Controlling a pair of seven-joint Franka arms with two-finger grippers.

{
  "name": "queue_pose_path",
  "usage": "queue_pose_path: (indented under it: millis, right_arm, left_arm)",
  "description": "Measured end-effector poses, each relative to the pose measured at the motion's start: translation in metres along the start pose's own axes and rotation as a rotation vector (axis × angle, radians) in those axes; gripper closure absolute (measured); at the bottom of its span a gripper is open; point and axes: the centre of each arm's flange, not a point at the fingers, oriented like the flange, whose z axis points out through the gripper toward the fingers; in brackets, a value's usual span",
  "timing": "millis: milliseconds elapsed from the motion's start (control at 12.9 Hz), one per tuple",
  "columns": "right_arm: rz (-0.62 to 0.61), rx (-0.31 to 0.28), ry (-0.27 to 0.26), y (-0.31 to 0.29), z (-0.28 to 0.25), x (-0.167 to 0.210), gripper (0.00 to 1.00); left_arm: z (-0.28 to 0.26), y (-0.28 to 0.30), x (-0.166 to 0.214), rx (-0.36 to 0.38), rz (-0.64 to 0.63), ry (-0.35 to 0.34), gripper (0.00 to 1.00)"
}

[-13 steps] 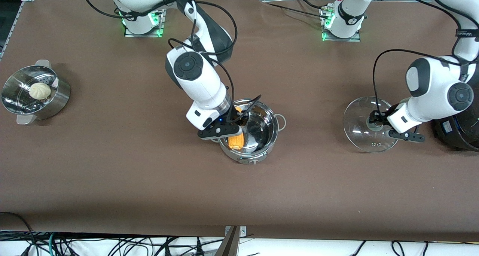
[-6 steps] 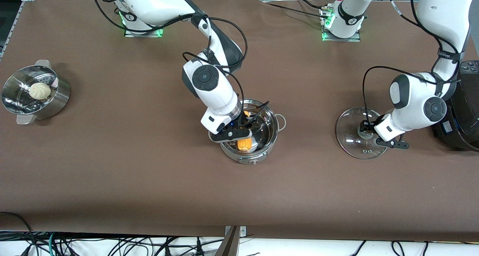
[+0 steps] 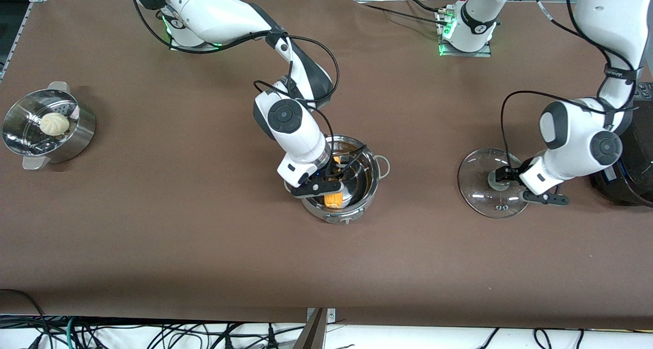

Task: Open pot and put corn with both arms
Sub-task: 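Lower the corn into the pot and open the right gripper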

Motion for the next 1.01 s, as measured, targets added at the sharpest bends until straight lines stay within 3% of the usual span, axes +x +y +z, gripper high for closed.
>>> queue_pose_path:
  millis: [78,389,466,699,1010]
  right_arm:
    - [0.001,0.000,0.000,0.000,0.001,0.000,0.48]
    - [-0.014,0.015,0.013,-0.013,-0.009,-0.003,0.02]
    - [-0.020,0.014,0.014,-0.017,-0.018,-0.002,0.00]
    - [-0.045,-0.074,-0.026,-0.013,-0.073,0.001,0.00]
    - [0.008,-0.166,-0.062,0.025,-0.174,0.014,0.00]
  left_arm:
    - [-0.024,-0.001,0.000,0.002,-0.002,0.013,0.00]
    - [-0.152,0.012,-0.022,0.013,-0.044,0.078,0.00]
    - [-0.188,0.020,-0.034,0.015,-0.070,0.095,0.00]
    - [-0.282,0.042,-0.062,0.018,-0.102,0.125,0.00]
    - [-0.371,0.049,-0.071,0.024,-0.101,0.189,0.00]
